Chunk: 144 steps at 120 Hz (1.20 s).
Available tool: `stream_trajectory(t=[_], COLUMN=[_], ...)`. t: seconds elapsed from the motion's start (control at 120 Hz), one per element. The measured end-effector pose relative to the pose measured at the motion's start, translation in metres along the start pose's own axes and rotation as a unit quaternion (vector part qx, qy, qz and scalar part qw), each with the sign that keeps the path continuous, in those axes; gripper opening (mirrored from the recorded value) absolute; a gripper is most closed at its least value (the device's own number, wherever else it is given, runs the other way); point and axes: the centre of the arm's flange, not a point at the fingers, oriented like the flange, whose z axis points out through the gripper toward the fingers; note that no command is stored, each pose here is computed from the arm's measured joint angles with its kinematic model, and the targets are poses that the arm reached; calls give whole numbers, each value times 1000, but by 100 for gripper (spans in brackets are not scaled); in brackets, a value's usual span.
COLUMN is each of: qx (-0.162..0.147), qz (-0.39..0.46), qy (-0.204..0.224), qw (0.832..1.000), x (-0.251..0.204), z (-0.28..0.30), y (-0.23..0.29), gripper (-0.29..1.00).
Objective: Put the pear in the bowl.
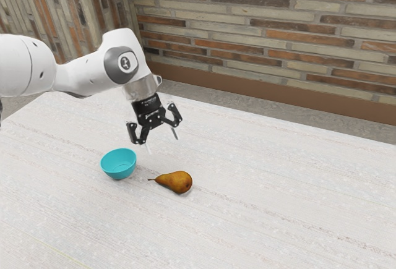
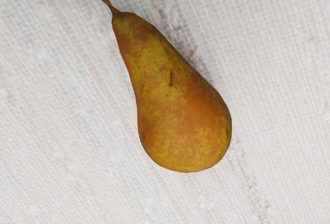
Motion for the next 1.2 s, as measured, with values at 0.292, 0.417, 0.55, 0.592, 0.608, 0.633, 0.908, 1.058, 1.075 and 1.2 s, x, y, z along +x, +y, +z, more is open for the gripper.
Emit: stream_trajectory(t=[0.292, 0.417, 0.55, 0.592, 0.608, 0.633, 0.908, 1.058, 1.075, 1.2], qx=[8, 6, -3, -5, -6, -7, -15, -14, -14, -10], qz=[-111, -138, -169, -178, -182, -187, -230, -245, -246, -252], qy=[-18, -19, -22, -23, -24, -25, -29, -28, -28, -27], qw=[994, 990, 985, 984, 983, 982, 973, 969, 969, 967], x=[18, 18, 24, 25, 26, 27, 35, 38, 38, 36], z=[56, 77, 86, 88, 89, 90, 99, 107, 108, 119], y=[-8, 0, 2, 2, 2, 2, 4, 5, 5, 8], gripper=[70, 70, 70, 70, 70, 70, 70, 70, 70, 70])
